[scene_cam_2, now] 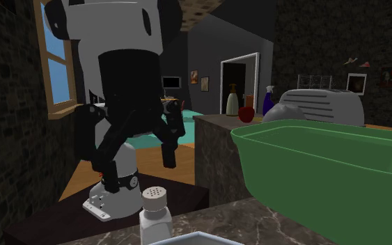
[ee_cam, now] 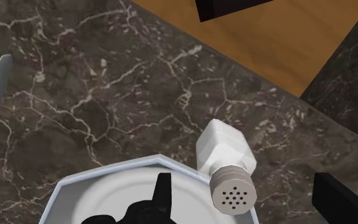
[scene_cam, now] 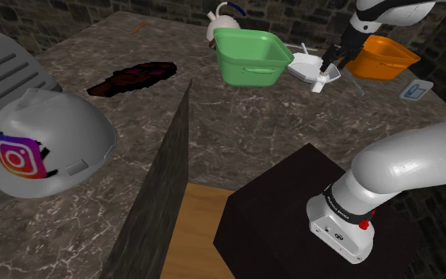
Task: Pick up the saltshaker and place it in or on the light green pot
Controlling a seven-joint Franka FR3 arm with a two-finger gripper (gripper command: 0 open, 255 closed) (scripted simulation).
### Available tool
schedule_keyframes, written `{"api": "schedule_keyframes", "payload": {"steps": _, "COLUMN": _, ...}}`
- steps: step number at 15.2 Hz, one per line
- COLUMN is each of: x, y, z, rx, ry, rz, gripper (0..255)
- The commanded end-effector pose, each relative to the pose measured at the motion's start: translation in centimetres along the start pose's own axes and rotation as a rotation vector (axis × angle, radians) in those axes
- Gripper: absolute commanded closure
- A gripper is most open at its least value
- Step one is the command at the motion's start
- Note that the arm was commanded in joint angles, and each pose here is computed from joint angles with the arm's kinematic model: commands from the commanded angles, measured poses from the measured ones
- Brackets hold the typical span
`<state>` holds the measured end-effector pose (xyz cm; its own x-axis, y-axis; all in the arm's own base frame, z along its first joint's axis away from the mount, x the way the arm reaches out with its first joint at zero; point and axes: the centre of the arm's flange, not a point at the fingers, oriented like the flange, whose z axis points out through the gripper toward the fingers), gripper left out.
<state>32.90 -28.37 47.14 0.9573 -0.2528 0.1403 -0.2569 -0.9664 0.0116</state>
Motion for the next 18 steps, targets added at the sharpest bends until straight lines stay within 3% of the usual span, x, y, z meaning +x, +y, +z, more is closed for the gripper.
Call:
{"api": "schedule_keyframes", "payload": {"steps": 1, "x": 0.2, "y": 0.0, "z": 1.1, "rx": 0.0, "ry": 0.001, "rz": 0.001, "gripper": 0}}
{"api": "schedule_keyframes", "payload": {"steps": 5, "x": 0.2, "y": 0.0, "z": 3.0, "rx": 0.0, "ry": 0.001, "rz": 0.001, "gripper": 0}}
{"api": "schedule_keyframes", "payload": {"steps": 12, "x": 0.2, "y": 0.0, "z": 3.0, "rx": 0.0, "ry": 0.001, "rz": 0.001, "gripper": 0}}
{"api": "schedule_keyframes", "payload": {"steps": 13, "x": 0.2, "y": 0.0, "z": 3.0, "rx": 0.0, "ry": 0.001, "rz": 0.001, "gripper": 255}}
{"api": "schedule_keyframes", "payload": {"steps": 18, "x": 0.2, "y": 0.0, "z": 3.0, "rx": 0.0, "ry": 0.001, "rz": 0.001, "gripper": 255}}
